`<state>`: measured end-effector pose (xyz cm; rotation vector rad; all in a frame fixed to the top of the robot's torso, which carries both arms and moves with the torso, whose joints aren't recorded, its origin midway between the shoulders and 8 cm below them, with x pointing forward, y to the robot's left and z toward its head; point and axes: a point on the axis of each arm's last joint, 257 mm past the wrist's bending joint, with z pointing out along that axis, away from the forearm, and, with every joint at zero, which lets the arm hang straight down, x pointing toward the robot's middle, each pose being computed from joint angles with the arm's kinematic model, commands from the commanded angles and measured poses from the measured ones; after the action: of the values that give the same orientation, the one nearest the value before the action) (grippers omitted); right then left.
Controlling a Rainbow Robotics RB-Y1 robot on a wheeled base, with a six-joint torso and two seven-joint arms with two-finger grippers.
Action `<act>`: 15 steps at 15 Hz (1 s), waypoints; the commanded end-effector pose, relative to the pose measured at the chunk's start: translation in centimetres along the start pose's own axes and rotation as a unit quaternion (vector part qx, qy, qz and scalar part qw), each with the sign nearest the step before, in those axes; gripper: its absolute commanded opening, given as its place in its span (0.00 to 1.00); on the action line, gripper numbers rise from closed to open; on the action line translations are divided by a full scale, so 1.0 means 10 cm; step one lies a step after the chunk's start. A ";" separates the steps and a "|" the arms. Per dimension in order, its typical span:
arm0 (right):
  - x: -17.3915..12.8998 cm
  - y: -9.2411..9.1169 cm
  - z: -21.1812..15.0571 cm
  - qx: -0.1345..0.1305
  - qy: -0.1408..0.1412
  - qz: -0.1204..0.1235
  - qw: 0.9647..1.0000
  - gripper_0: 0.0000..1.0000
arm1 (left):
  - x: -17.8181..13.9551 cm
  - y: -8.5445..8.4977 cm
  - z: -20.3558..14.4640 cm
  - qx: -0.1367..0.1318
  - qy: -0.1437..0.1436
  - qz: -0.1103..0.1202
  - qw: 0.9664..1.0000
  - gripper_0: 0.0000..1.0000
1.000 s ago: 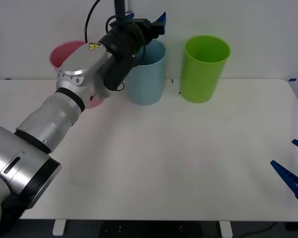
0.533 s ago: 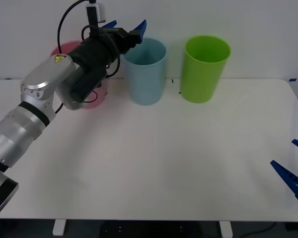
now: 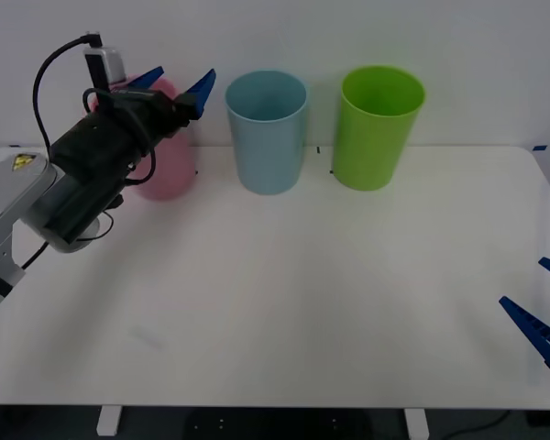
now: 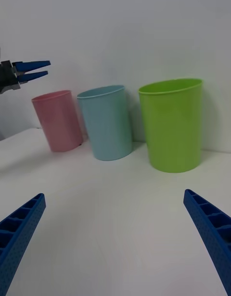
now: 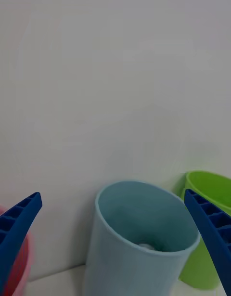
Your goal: Grasp the object on the table and drop it into the matching bin: aluminum can to the light blue bin, PET bottle to the pink bin.
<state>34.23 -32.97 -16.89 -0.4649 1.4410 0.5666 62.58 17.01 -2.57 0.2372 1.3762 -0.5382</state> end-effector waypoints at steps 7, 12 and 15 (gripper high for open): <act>0.00 0.00 0.00 0.000 0.000 0.000 1.000 1.00 | 0.30 0.61 -1.18 0.030 0.044 0.085 0.995 1.00; 0.00 0.00 0.00 0.000 0.000 0.000 1.000 1.00 | 0.42 0.85 -1.88 0.047 0.088 0.133 0.986 1.00; 0.00 0.00 0.00 0.000 0.000 0.000 1.000 1.00 | 0.46 0.97 -2.30 0.056 0.118 0.152 0.980 1.00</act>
<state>34.23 -32.97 -16.89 -0.4648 1.4410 0.5667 48.61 34.46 -12.64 0.5919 1.4946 -0.3449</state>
